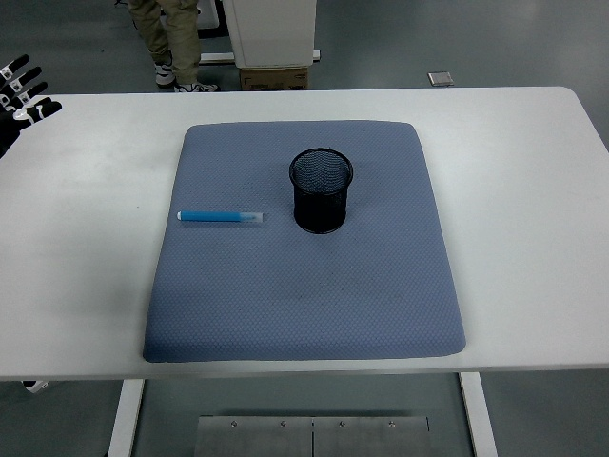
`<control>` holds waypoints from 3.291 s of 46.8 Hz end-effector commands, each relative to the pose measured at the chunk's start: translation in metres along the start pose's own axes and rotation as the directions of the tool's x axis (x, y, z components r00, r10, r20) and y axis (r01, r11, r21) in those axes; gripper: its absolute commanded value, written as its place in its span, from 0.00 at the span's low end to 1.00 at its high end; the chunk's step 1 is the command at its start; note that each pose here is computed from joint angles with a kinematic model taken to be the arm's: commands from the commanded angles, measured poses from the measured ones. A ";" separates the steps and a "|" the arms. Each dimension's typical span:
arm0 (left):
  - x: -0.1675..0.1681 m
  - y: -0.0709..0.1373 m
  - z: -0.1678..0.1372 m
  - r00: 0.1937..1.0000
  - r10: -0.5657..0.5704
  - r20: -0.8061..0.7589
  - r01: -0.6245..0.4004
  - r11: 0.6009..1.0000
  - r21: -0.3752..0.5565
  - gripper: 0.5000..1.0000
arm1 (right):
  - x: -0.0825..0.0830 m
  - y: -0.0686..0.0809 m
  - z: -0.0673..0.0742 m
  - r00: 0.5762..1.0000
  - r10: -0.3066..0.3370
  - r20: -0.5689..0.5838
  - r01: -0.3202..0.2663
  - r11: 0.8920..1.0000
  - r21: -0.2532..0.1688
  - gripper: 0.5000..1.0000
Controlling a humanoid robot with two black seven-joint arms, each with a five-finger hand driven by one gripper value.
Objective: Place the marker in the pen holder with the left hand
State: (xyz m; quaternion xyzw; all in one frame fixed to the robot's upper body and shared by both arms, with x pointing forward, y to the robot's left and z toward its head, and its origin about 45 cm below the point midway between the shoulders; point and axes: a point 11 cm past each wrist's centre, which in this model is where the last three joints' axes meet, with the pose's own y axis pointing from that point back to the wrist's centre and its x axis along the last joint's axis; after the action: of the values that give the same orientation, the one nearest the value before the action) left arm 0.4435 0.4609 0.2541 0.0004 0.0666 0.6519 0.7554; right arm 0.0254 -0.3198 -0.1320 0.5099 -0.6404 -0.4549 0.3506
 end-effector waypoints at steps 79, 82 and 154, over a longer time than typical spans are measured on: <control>-0.220 -0.056 -0.031 0.166 -0.733 0.659 0.207 0.680 0.704 1.00 | 0.000 0.000 0.000 1.000 -0.001 0.000 0.001 1.000 0.001 1.00; -0.220 -0.058 -0.028 0.137 -0.728 0.671 0.188 0.685 0.704 1.00 | 0.000 0.000 0.000 1.000 0.000 0.001 0.000 1.000 0.001 1.00; -0.273 -0.055 -0.022 -0.229 -0.743 0.629 0.181 0.602 0.777 1.00 | 0.000 0.000 0.000 1.000 0.001 0.001 -0.001 1.000 0.001 1.00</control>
State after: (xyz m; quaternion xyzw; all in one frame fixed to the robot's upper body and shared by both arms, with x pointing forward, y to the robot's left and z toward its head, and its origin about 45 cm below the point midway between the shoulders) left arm 0.4599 0.1838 0.2578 0.5702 -0.3492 0.0764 0.7397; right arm 0.0255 -0.3198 -0.1320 0.5100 -0.6405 -0.4549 0.3504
